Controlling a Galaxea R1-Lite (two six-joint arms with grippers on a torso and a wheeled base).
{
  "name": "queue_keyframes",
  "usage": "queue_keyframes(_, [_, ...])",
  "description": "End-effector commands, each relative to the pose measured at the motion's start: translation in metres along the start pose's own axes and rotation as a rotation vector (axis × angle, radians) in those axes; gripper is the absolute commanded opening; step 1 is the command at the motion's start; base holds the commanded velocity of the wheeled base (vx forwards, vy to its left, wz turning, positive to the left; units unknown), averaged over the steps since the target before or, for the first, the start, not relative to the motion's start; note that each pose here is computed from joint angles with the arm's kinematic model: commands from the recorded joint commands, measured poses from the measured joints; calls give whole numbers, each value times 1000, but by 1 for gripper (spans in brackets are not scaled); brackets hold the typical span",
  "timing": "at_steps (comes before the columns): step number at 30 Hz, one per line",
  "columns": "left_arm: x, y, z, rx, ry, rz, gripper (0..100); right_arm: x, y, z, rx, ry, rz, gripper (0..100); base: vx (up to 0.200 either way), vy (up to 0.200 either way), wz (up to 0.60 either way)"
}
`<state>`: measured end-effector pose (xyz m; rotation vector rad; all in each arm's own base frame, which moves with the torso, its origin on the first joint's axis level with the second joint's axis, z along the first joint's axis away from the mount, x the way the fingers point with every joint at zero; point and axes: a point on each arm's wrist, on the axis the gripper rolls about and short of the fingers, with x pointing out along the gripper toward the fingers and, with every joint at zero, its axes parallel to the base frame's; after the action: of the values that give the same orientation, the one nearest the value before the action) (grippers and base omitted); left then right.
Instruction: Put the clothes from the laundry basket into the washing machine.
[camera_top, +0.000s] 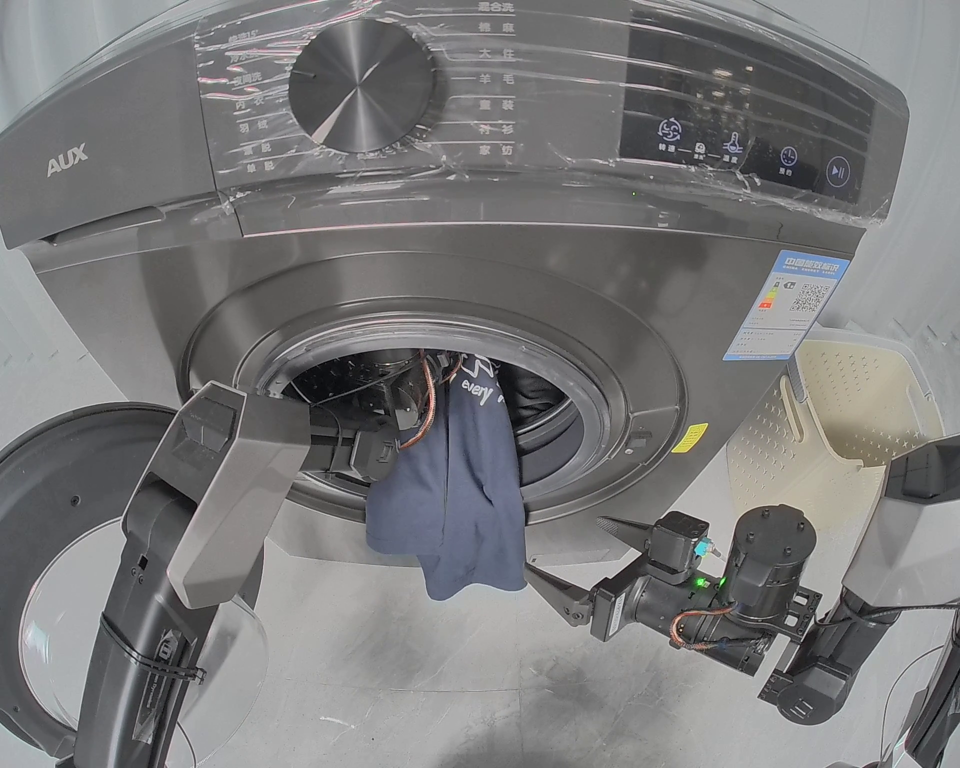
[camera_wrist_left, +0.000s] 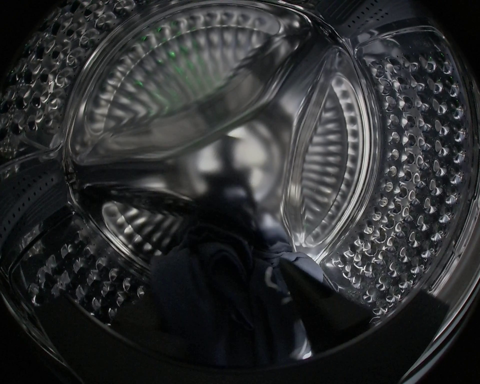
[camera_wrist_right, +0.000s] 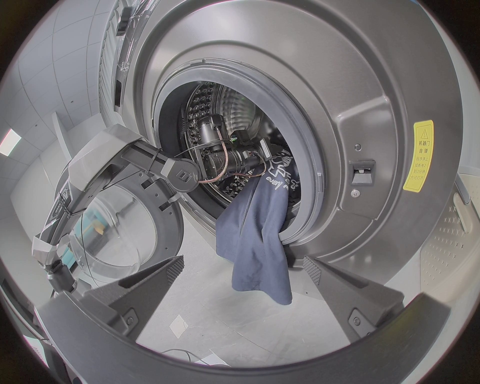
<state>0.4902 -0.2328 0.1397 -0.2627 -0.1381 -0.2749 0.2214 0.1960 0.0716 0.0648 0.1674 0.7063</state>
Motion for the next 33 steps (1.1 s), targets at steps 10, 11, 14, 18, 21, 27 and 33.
queue_keyframes(10, [-62, -8, -24, 48, 382, -42, 100, 0, 0, -1, 0, 2, 2, 100, 0, 0, 0])
queue_keyframes(11, [-65, -7, -26, 57, 408, -46, 100, 0, 0, -1, 0, 2, 2, 100, 0, 0, 0])
queue_keyframes(14, [-67, -3, -34, 78, 443, -58, 100, 0, 1, 0, 0, 1, 2, 100, 0, 0, 0])
queue_keyframes(18, [-64, 0, -44, 85, 446, -55, 0, 0, 0, -1, 0, 2, 0, 100, 0, 0, 0])
queue_keyframes(21, [-56, -3, -37, 75, 403, -64, 0, 1, 0, -2, 0, 7, 1, 100, 0, 0, 0])
queue_keyframes(27, [-36, -7, -16, 48, 290, -56, 0, 2, 0, -1, 0, 0, 0, 100, 0, 0, 0])
queue_keyframes(33, [-12, -10, 11, -4, 78, -49, 0, 2, 0, 0, 1, -1, 1, 100, 0, 0, 0])
